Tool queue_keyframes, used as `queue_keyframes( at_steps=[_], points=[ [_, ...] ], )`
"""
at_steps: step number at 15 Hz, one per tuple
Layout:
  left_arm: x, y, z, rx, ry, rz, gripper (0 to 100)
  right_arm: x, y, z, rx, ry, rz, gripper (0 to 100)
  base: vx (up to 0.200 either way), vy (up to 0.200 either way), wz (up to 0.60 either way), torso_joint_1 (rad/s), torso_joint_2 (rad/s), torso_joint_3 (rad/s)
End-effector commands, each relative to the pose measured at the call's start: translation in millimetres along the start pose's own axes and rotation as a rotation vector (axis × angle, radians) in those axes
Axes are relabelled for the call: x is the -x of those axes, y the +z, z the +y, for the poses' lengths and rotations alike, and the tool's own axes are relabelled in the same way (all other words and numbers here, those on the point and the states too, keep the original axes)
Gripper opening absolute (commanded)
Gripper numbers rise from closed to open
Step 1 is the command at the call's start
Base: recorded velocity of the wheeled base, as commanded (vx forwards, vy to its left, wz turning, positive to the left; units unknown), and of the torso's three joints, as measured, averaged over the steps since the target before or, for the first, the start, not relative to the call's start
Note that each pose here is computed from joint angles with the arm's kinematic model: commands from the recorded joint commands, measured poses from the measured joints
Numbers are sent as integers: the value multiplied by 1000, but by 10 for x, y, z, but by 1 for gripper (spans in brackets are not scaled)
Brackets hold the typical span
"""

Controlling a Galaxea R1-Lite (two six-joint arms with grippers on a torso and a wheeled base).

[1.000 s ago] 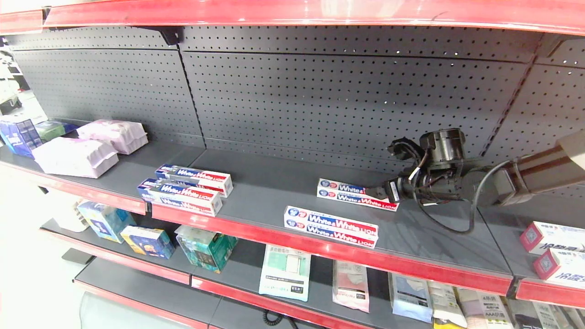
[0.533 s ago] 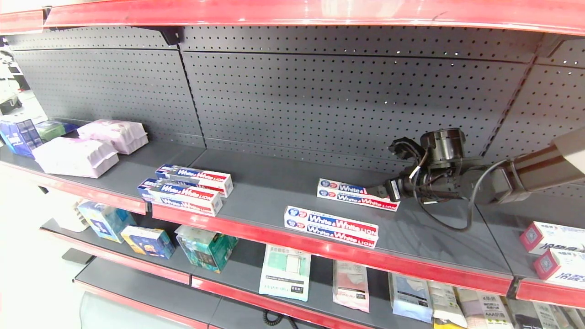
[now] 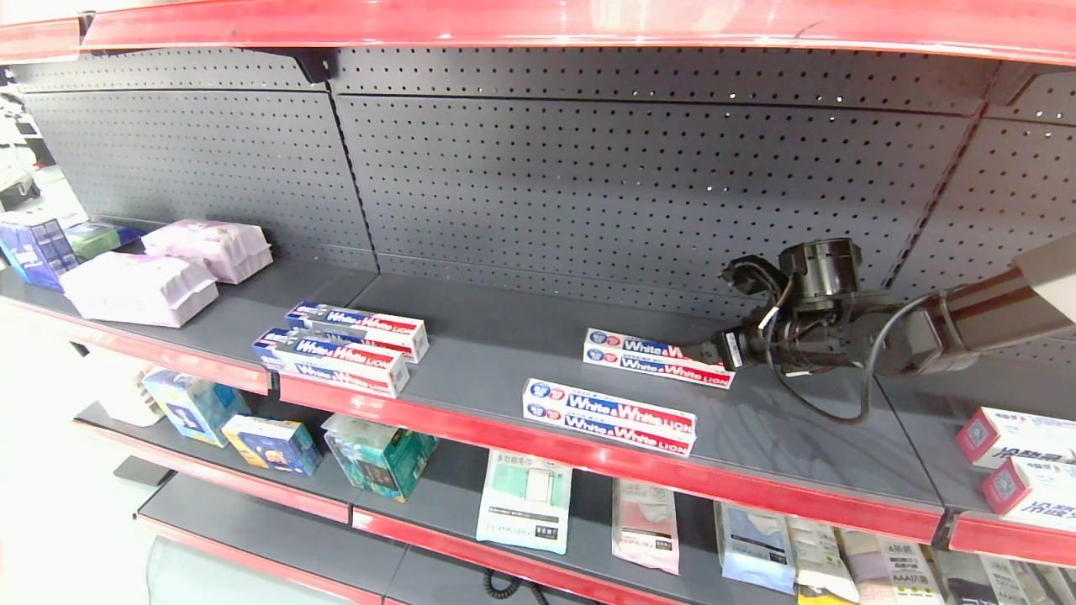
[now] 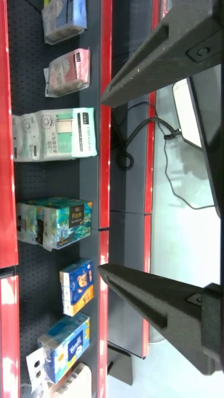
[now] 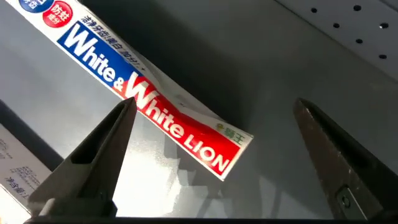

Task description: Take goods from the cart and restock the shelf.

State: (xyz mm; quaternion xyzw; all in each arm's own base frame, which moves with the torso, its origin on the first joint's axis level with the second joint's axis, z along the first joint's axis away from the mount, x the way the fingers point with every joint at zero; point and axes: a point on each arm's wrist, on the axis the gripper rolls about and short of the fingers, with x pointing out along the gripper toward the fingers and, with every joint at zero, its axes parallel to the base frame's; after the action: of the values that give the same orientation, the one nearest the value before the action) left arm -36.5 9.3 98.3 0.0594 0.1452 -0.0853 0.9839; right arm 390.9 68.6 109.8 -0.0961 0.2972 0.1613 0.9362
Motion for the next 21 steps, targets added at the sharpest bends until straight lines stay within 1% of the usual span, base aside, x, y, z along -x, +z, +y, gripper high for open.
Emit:
queue_keyframes(
  at_steps=[1, 15, 17, 19, 21],
  points=[
    [0, 0, 0, 1, 0, 0, 100, -18, -19, 1, 0, 1, 7, 100, 0, 0, 0, 0, 0, 0],
    [0, 0, 0, 1, 0, 0, 100, -82, -128, -5, 19, 5, 45, 100, 0, 0, 0, 0, 0, 0],
    [0, 0, 0, 1, 0, 0, 100, 3, 20, 3, 27, 6, -8, 100, 0, 0, 0, 0, 0, 0],
    [0, 0, 0, 1, 0, 0, 100, 12, 113, -7, 30, 1, -39, 100, 0, 0, 0, 0, 0, 0],
    [0, 0, 0, 1, 0, 0, 100, -29, 107, -17, 28, -1, -36, 100, 0, 0, 0, 0, 0, 0]
  ],
)
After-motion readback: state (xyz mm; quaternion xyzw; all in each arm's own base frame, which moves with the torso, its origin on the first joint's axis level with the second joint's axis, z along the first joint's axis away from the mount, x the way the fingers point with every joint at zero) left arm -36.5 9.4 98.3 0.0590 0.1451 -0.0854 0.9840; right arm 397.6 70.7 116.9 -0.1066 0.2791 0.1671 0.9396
